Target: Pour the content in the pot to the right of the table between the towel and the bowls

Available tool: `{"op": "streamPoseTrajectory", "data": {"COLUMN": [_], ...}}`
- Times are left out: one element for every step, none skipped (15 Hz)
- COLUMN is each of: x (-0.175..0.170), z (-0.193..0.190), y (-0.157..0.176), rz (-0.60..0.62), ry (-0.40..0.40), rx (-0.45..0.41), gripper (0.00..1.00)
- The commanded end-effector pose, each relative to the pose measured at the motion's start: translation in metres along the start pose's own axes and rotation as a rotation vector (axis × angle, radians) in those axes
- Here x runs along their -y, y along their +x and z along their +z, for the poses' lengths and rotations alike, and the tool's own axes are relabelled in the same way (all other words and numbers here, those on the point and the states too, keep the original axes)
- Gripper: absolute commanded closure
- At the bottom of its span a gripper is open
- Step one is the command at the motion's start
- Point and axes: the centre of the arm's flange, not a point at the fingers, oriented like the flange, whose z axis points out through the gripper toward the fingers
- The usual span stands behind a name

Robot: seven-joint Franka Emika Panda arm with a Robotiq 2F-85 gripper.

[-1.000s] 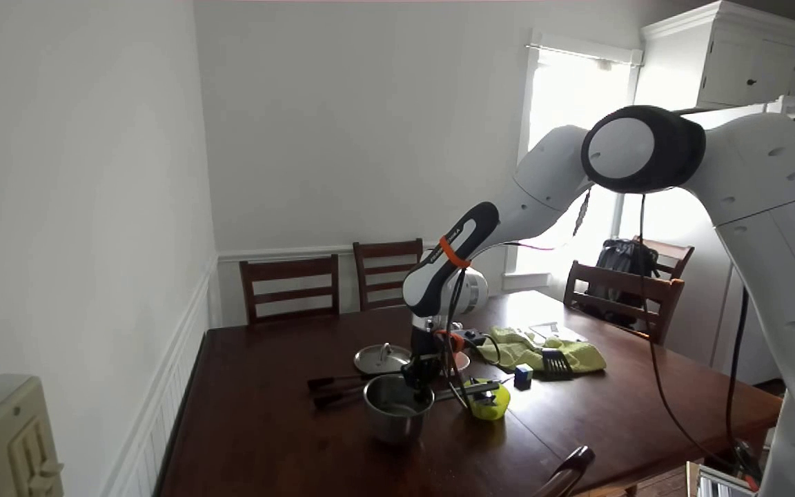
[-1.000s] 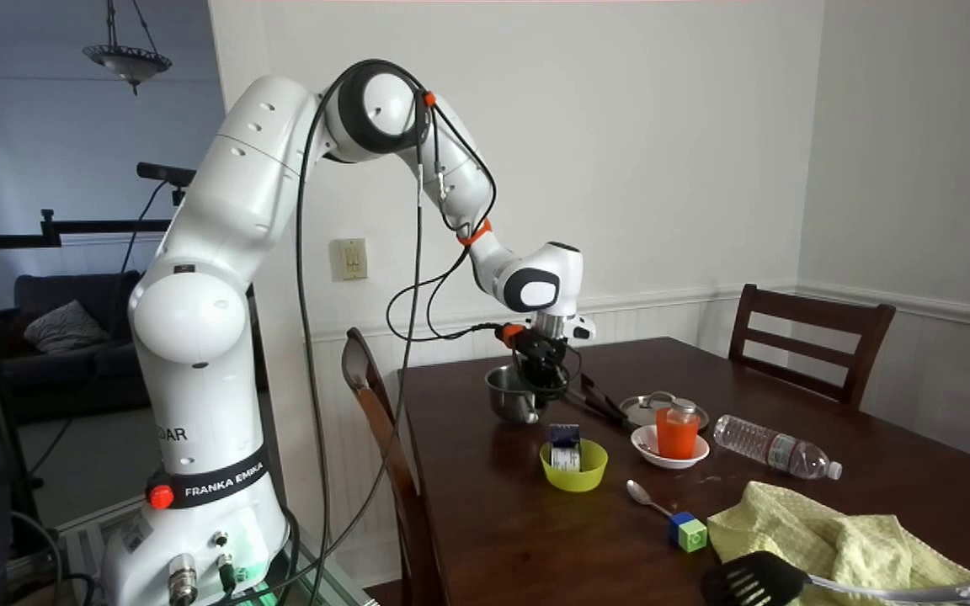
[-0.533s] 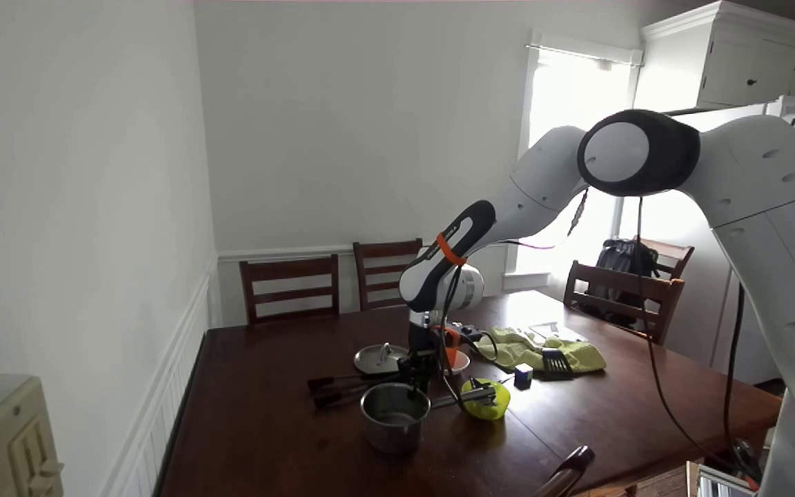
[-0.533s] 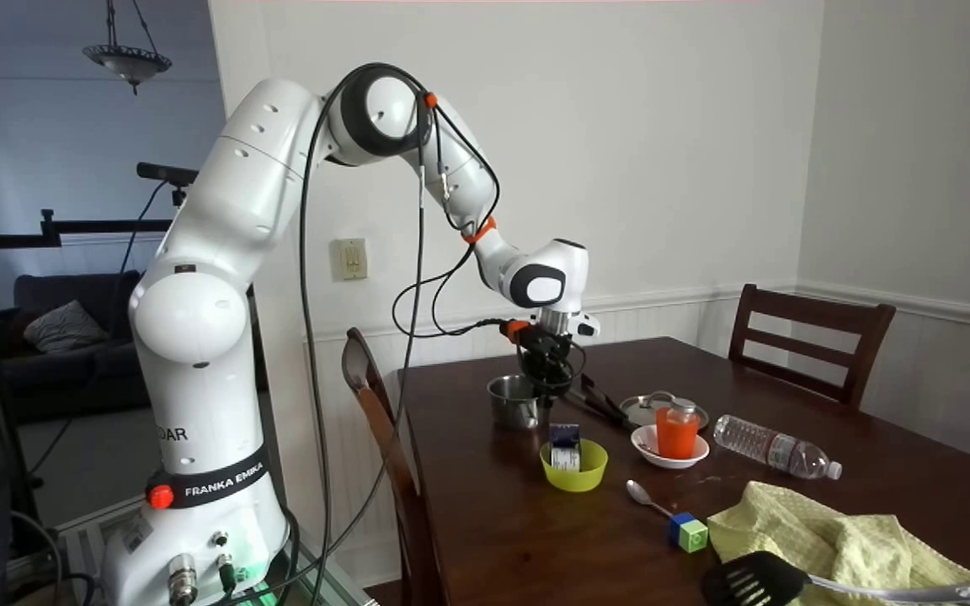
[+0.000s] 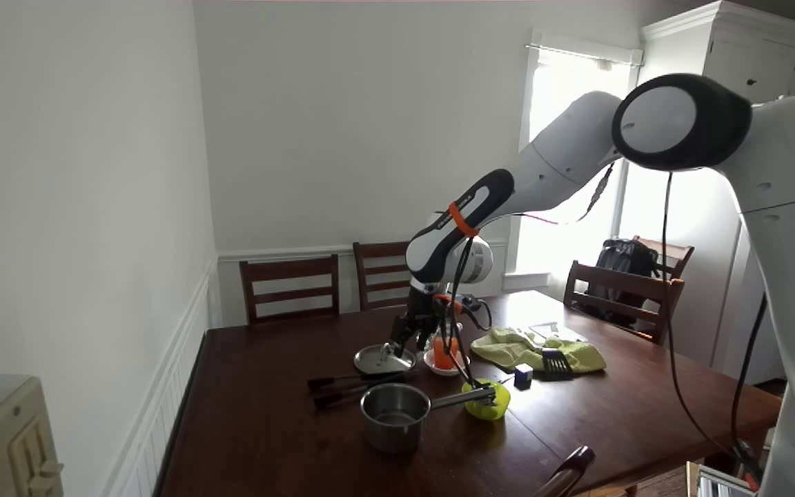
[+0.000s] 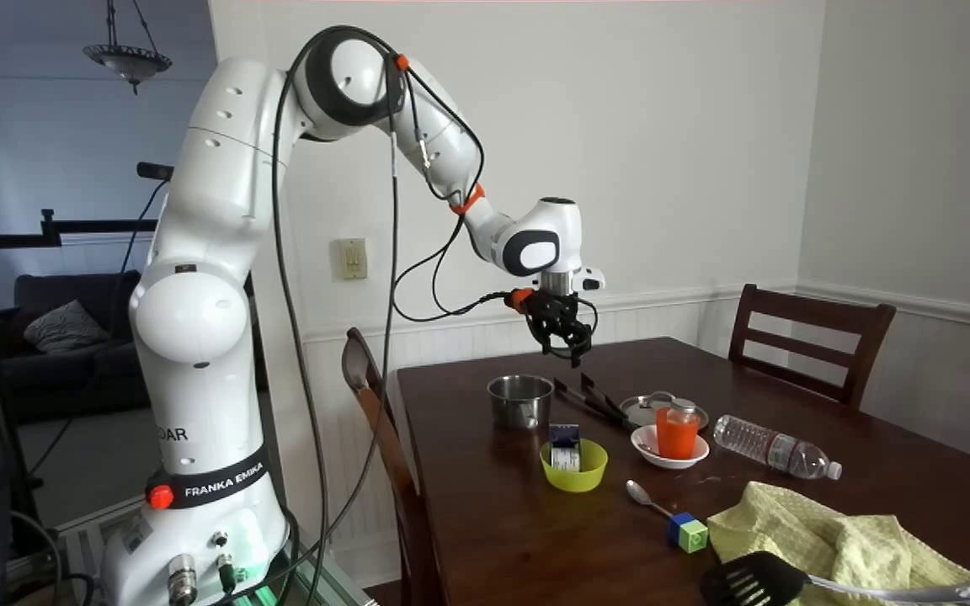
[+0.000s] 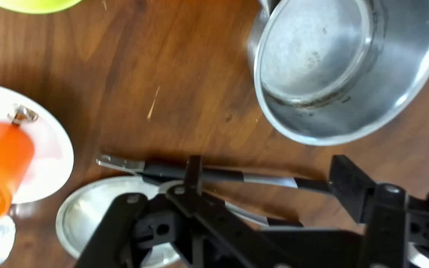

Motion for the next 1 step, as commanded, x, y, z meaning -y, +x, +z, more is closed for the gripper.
{"op": "streamPoseTrajectory", "data": {"x": [0.0026], "z": [-0.0133], "y": [-0.0010], "rz": [-0.007], "ry": [-0.001], "rx": [-0.016], "gripper": [0.00]}}
